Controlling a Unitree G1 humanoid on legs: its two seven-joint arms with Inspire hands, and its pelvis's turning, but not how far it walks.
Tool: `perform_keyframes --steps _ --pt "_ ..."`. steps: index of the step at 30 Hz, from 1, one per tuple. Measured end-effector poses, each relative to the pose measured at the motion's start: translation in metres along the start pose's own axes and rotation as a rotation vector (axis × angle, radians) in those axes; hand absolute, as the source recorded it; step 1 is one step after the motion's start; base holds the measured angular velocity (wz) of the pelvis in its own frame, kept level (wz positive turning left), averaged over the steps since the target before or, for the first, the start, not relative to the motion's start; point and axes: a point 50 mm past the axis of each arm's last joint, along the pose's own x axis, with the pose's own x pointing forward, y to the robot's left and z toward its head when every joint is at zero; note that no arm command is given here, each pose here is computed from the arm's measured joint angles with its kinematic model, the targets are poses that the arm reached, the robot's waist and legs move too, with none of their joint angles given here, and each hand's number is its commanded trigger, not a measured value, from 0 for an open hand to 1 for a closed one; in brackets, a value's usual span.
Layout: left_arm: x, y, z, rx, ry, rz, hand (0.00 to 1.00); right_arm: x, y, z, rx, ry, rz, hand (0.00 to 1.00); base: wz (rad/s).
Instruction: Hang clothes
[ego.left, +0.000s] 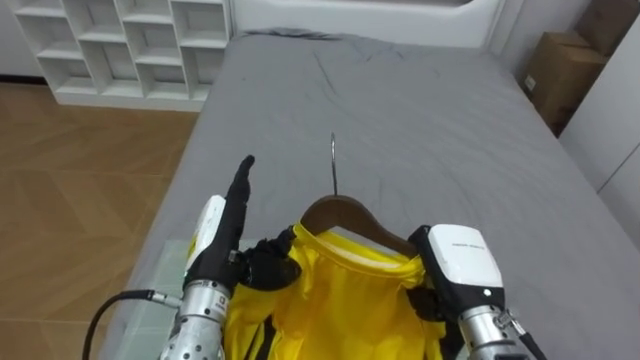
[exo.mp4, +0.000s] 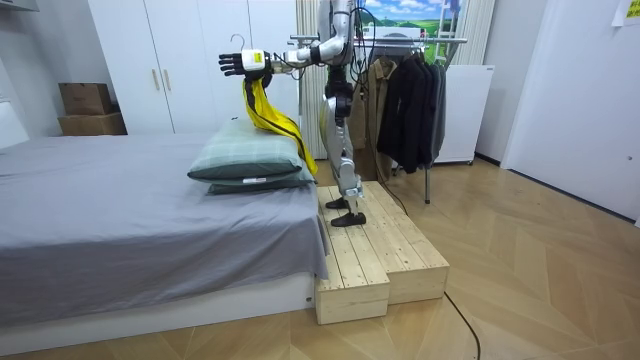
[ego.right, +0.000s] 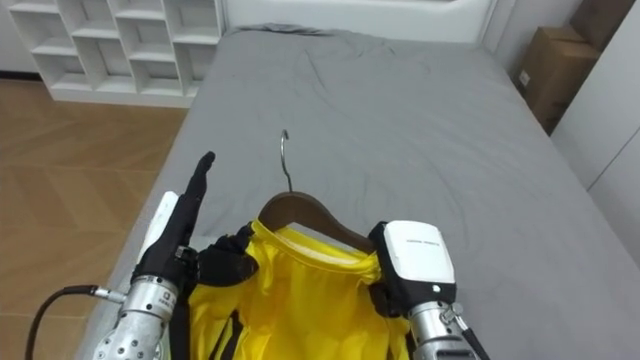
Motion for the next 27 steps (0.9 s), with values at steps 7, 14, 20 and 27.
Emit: perform_keyframes --steps 7,14,20,27 --pt "0.0 0.001 -0.001 -0.006 0.0 -0.013 0.0 0.0 -0.004 -0.003 -0.014 -0.027 -0.026 1.0 0.0" --pt "-0.001 0.005 -0.012 0.011 0.043 -0.024 0.0 0.004 -0.012 -0.006 -0.047 -0.06 -0.044 1.0 -0.1" --pt "-0.001 0.007 -0.015 0.024 0.051 -0.032 0.0 0.009 -0.023 -0.029 -0.063 0.039 -0.08 1.0 0.04" --pt "-0.001 0.019 -0.02 0.055 0.062 -0.009 0.0 0.009 -0.03 -0.04 -0.033 0.097 -0.118 1.0 0.0"
